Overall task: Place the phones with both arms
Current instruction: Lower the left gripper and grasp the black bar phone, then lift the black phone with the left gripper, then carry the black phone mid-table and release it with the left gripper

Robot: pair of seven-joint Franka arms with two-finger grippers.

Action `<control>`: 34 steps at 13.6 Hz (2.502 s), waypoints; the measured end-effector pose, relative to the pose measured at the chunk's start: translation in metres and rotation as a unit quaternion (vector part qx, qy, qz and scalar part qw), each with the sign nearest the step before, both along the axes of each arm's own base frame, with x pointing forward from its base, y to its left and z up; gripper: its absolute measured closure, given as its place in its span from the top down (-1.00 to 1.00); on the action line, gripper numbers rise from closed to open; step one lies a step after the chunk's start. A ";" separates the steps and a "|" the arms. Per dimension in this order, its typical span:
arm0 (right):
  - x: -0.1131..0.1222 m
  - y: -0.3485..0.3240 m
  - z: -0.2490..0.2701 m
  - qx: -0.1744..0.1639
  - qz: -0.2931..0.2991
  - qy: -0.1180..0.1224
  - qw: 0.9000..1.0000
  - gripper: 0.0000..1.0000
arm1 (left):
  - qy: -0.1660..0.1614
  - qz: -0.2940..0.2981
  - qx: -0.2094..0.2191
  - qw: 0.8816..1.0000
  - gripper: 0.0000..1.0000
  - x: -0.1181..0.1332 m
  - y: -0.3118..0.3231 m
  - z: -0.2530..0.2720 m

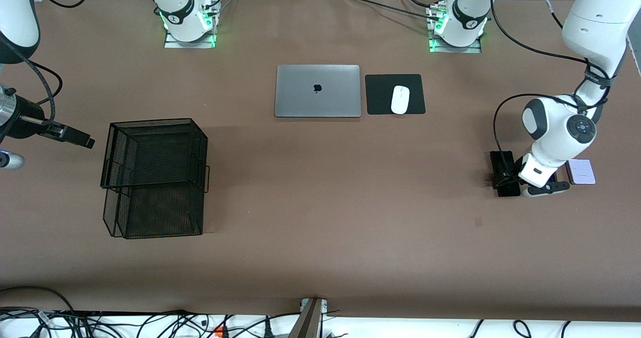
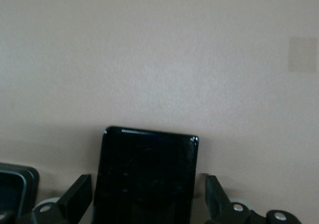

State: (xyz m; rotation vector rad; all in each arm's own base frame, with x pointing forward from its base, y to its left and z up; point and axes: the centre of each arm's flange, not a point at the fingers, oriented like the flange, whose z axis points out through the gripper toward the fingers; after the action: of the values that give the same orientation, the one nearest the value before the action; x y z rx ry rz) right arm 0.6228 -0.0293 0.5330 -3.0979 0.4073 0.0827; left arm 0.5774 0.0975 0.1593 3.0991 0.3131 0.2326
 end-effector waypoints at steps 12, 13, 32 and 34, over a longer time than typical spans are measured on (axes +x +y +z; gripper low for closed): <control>0.000 0.000 0.000 0.000 0.000 0.000 1.000 1.00 | 0.000 0.005 0.001 1.000 0.84 -0.026 -0.002 -0.003; 0.000 0.000 0.000 0.000 0.000 0.000 1.000 1.00 | -0.002 0.006 0.002 1.000 0.67 -0.027 -0.001 -0.001; 0.000 0.000 0.000 0.000 0.000 0.000 1.000 1.00 | 0.060 0.054 -0.009 0.997 0.59 0.051 -0.046 0.061; 0.000 0.000 0.000 0.000 0.000 0.000 1.000 1.00 | 0.058 0.060 -0.014 0.996 0.59 0.061 -0.121 0.061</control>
State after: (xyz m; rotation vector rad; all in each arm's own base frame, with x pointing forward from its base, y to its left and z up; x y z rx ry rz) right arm 0.6228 -0.0293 0.5331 -3.0975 0.4076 0.0827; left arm 0.6384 -0.0235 0.2199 3.0759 0.5005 0.0498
